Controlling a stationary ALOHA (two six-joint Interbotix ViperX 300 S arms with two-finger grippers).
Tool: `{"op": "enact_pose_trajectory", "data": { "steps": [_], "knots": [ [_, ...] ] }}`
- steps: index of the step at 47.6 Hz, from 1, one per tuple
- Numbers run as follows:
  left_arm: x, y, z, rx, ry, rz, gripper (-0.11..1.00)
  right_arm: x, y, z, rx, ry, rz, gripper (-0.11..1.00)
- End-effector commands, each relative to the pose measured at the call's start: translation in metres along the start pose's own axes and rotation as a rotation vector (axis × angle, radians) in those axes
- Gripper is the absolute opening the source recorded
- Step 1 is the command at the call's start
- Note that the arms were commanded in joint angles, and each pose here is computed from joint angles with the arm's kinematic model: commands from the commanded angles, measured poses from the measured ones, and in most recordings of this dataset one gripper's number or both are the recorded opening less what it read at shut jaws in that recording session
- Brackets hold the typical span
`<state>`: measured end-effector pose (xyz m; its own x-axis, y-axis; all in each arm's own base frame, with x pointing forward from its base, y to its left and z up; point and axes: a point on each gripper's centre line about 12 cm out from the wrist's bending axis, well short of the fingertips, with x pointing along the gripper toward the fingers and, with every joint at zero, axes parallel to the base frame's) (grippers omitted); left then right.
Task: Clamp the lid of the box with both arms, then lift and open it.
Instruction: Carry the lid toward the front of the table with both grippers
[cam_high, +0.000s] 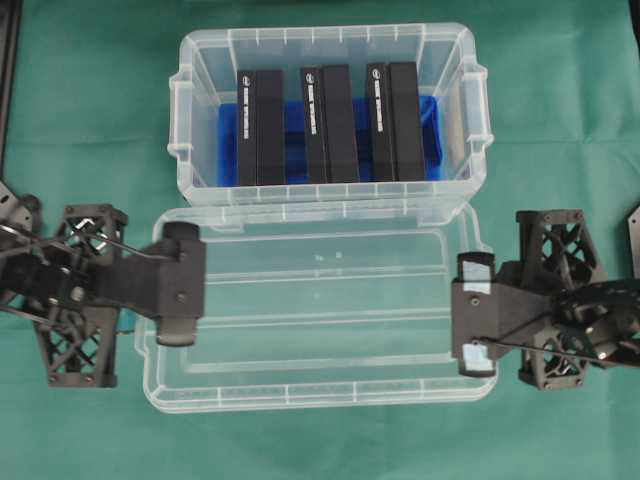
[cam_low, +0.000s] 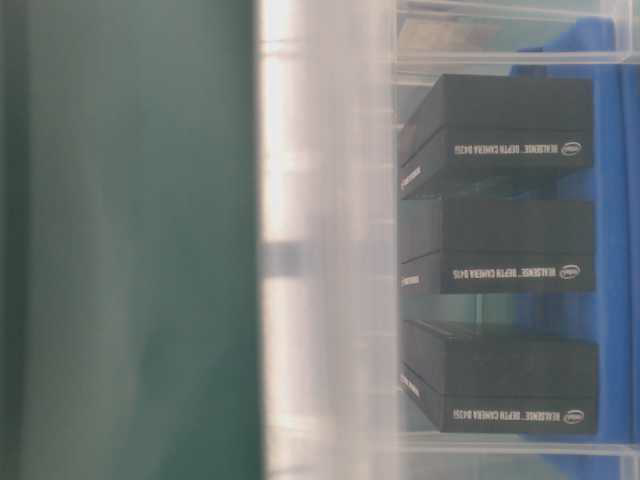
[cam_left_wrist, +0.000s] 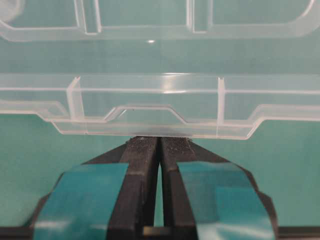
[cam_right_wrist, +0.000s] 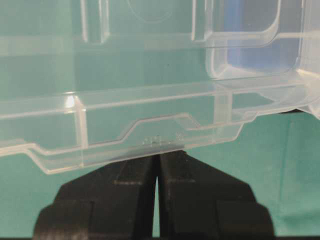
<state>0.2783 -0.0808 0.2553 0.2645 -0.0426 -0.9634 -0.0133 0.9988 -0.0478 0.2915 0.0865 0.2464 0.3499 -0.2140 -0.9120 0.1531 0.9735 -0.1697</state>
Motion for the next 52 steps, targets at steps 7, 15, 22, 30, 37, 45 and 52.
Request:
{"op": "enact_pose_trajectory", "data": {
  "steps": [7,15,22,30,37,45,52],
  "knots": [
    [0.004,-0.006,0.015,0.001,-0.119,-0.036,0.01,0.007,0.012,0.008,0.041,-0.076,0.057,0.0],
    [0.02,-0.008,0.007,-0.02,-0.121,-0.046,0.01,0.021,0.018,0.002,0.064,-0.064,0.065,0.0],
    [0.04,-0.009,-0.001,-0.054,-0.125,-0.055,0.01,0.035,0.023,-0.003,0.072,-0.064,0.085,0.0],
    [0.063,-0.012,-0.01,-0.065,-0.131,-0.073,0.01,0.057,0.033,-0.01,0.068,-0.075,0.131,0.0],
    [0.081,-0.017,-0.013,-0.054,-0.127,-0.081,0.01,0.073,0.041,-0.014,0.079,-0.07,0.155,0.0],
    [0.102,-0.02,-0.013,-0.047,-0.113,-0.079,0.01,0.087,0.047,-0.018,0.077,-0.059,0.169,0.0],
    [0.111,-0.023,-0.012,-0.041,-0.119,-0.085,0.01,0.098,0.054,-0.019,0.067,-0.063,0.193,0.0]
  ]
}}
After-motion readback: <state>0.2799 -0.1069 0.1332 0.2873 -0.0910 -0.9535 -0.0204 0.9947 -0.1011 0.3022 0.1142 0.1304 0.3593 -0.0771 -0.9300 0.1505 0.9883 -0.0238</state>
